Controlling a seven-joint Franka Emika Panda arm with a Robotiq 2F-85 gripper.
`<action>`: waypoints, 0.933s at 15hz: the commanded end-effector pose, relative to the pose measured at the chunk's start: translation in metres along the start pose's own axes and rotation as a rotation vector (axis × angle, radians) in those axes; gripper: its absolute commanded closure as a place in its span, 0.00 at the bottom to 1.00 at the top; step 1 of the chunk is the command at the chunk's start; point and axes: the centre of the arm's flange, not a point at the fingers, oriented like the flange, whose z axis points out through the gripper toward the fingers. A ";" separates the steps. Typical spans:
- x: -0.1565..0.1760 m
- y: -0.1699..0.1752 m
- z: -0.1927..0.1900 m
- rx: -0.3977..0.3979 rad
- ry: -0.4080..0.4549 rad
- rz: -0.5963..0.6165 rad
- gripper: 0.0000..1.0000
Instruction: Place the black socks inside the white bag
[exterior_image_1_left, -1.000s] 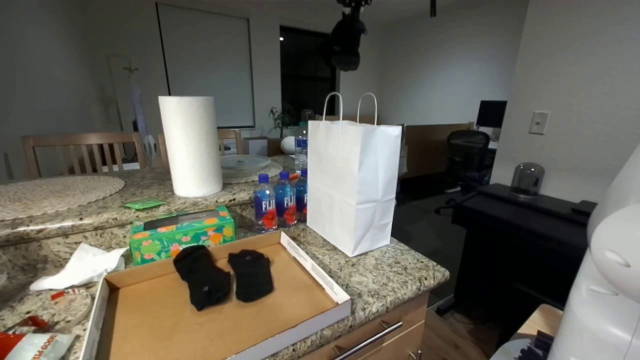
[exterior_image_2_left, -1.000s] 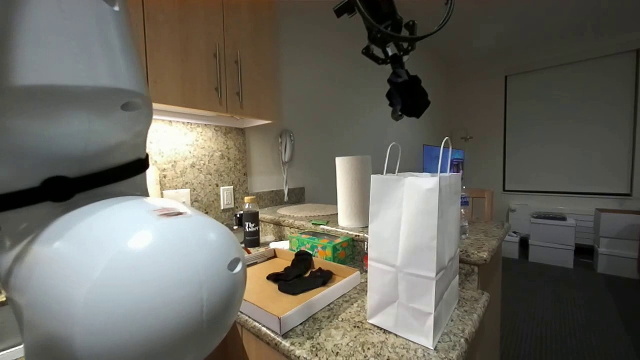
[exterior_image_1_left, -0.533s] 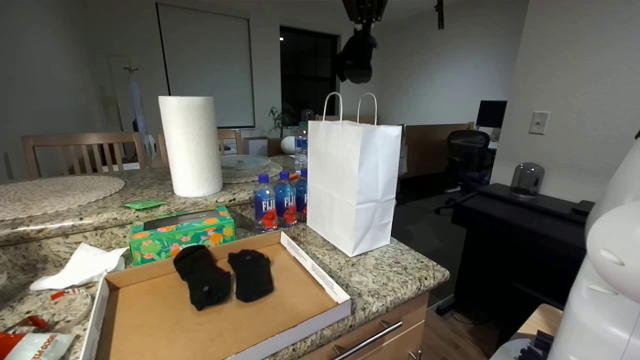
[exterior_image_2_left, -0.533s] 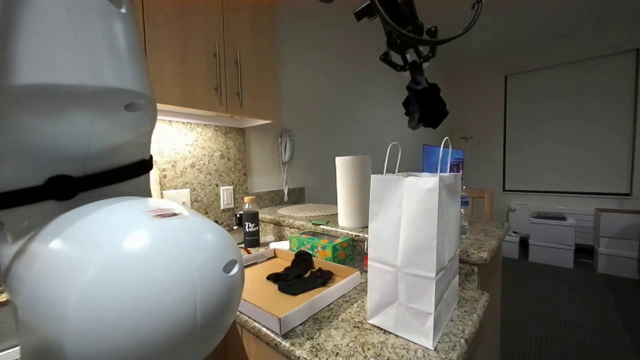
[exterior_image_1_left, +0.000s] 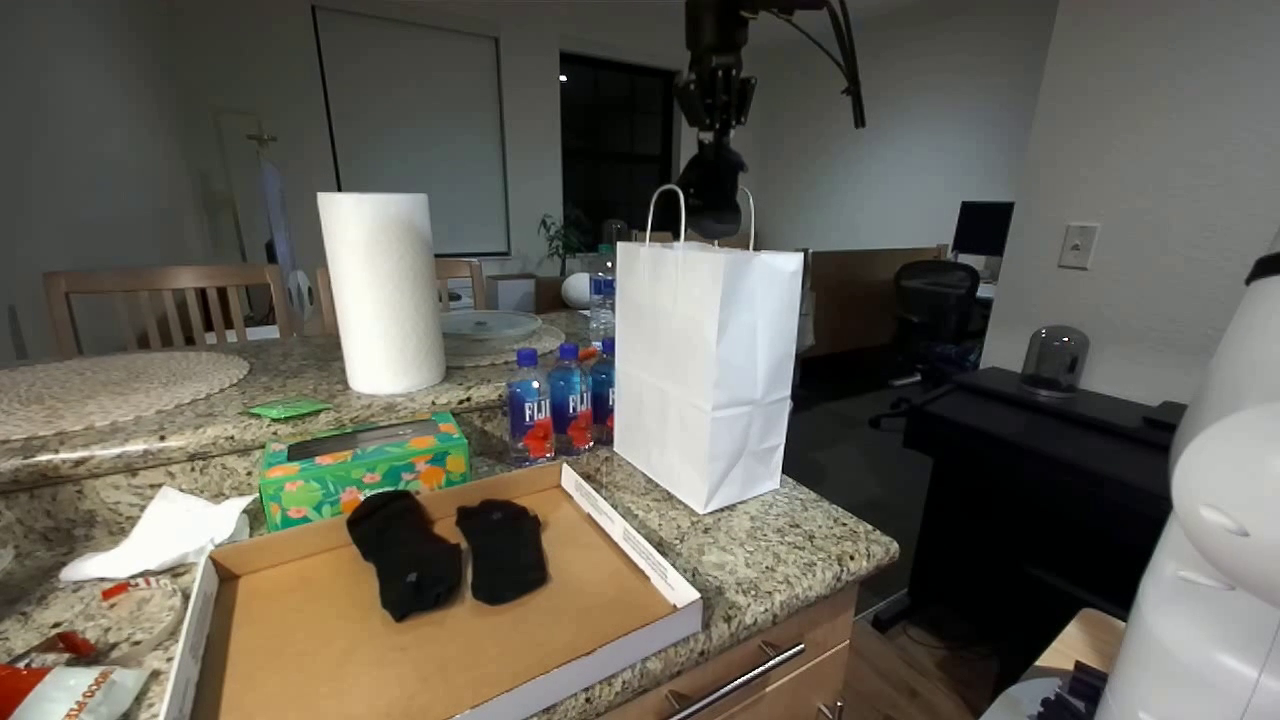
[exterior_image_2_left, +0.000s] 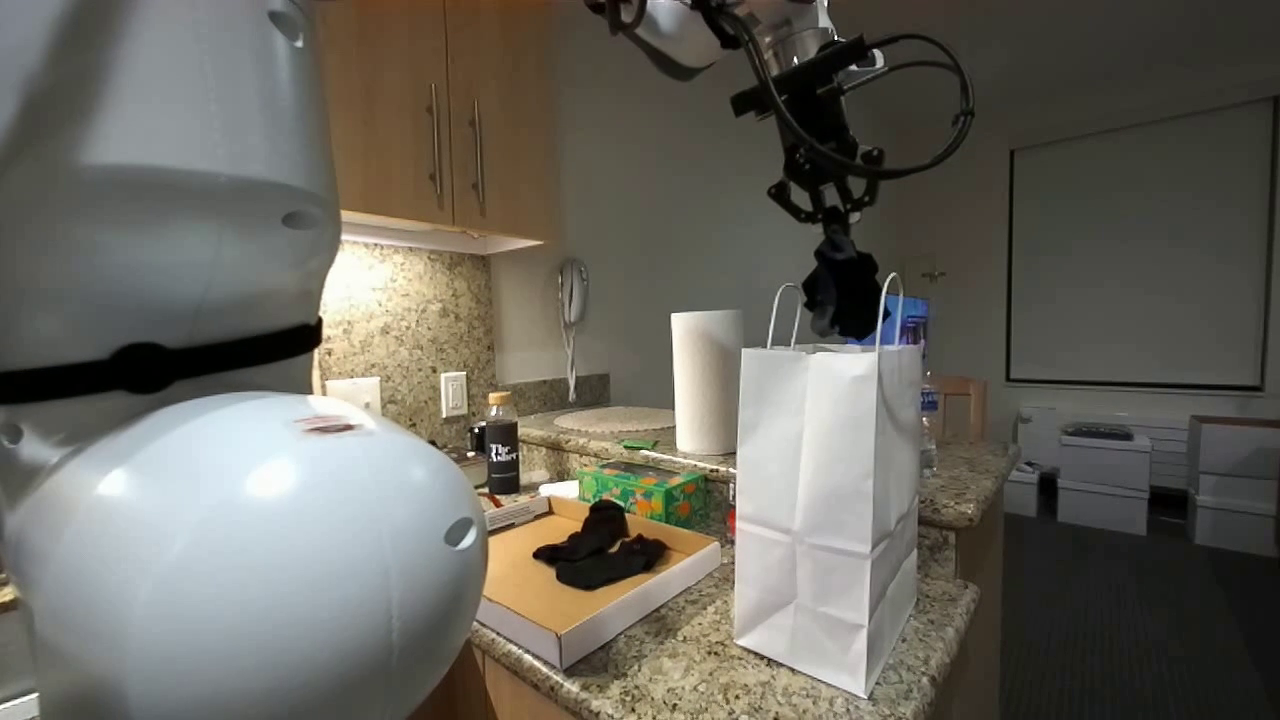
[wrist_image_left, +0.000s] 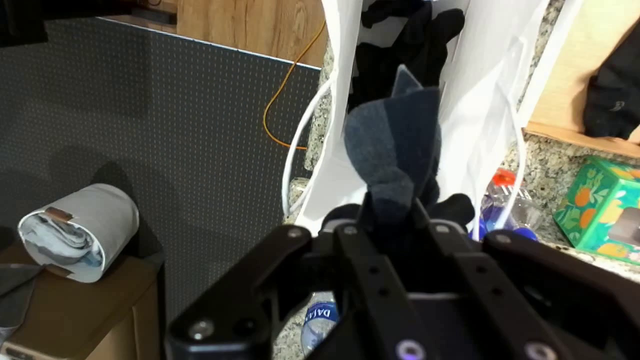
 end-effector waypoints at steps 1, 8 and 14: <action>-0.006 -0.002 0.014 0.023 -0.043 -0.057 0.61; 0.004 -0.007 -0.023 0.039 0.000 -0.073 0.18; 0.010 -0.084 -0.085 0.091 0.039 -0.226 0.00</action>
